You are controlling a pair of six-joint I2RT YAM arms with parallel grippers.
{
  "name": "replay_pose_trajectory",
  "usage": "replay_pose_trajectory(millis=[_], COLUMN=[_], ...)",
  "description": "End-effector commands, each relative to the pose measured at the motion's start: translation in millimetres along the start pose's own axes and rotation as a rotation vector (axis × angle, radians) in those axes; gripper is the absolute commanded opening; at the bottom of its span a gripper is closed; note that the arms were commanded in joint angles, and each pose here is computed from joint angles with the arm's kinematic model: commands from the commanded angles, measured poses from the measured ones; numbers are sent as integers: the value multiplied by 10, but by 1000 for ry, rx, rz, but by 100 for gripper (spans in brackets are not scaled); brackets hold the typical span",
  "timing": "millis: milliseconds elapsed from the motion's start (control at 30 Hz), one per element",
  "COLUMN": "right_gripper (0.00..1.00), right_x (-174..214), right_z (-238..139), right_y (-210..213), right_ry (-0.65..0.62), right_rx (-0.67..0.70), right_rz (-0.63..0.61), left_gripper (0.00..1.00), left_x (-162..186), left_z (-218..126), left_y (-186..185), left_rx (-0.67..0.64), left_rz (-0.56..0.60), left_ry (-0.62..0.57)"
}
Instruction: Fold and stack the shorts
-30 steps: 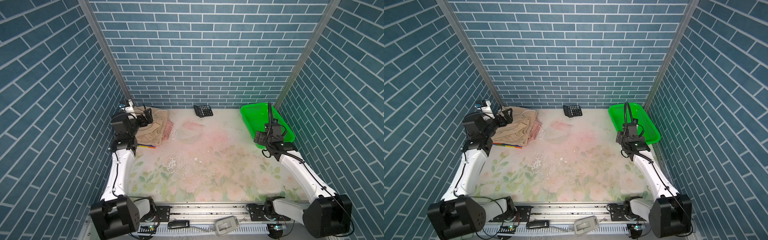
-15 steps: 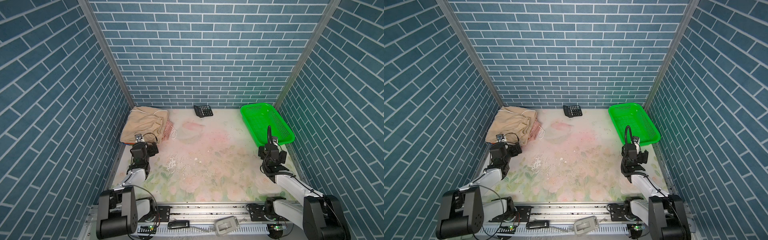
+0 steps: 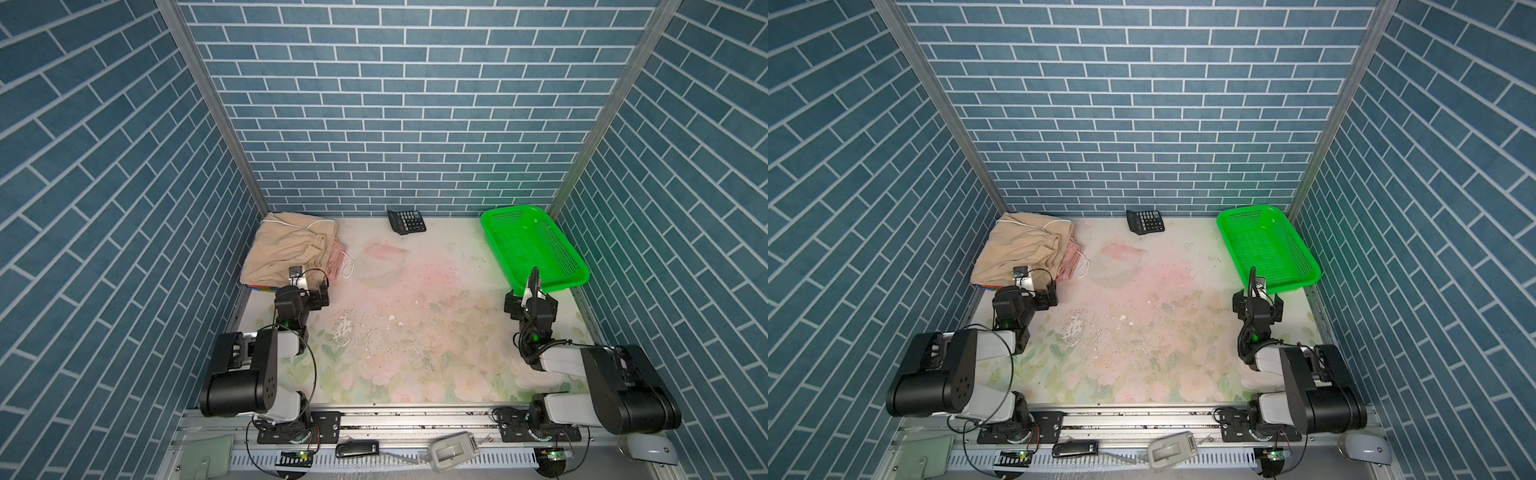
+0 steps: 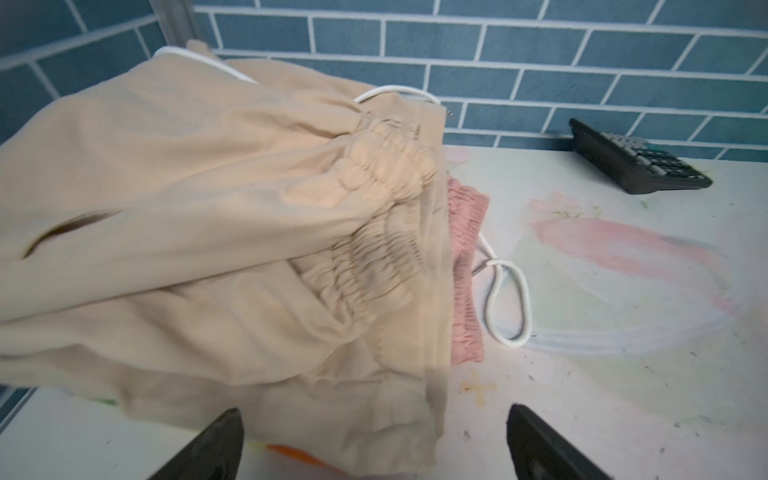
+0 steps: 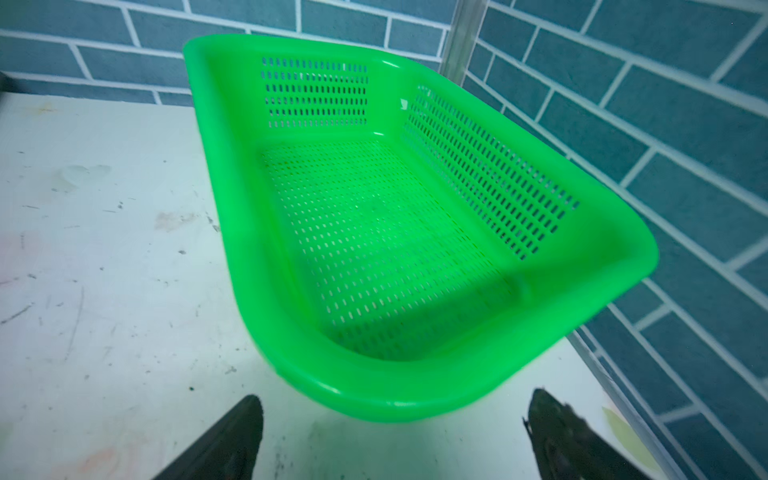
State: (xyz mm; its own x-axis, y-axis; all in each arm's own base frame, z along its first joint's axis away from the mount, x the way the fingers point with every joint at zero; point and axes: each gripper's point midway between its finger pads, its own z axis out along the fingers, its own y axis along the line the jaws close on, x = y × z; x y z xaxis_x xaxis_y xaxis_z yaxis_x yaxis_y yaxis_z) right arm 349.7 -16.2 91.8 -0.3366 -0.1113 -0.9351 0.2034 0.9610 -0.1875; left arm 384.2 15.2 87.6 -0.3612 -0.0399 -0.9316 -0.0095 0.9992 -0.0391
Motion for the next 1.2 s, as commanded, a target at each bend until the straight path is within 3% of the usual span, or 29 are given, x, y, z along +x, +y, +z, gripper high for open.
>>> replay_pose_trajectory(millis=[0, 300, 567, 700, 1167], right_gripper=[99, 99, 99, 99, 99], right_x=[-300, -182, -97, -106, -115], right_z=[53, 83, 340, 429, 427], right_y=[72, -35, -181, -85, -94], right_ry=[-145, -172, -7, 41, 33], right_rx=[-26, -42, -14, -60, -59], right_rz=[-8, 78, 150, 122, 124], left_gripper=[100, 100, 100, 100, 100], left_x=[-111, -110, -100, -97, -100], left_z=[64, 67, 69, 71, 69], left_y=[-137, -182, -179, -182, -179], left_rx=[40, 58, 56, 57, 56], left_rz=[74, 87, 88, 88, 88], left_ry=[-41, -27, -24, -23, -24])
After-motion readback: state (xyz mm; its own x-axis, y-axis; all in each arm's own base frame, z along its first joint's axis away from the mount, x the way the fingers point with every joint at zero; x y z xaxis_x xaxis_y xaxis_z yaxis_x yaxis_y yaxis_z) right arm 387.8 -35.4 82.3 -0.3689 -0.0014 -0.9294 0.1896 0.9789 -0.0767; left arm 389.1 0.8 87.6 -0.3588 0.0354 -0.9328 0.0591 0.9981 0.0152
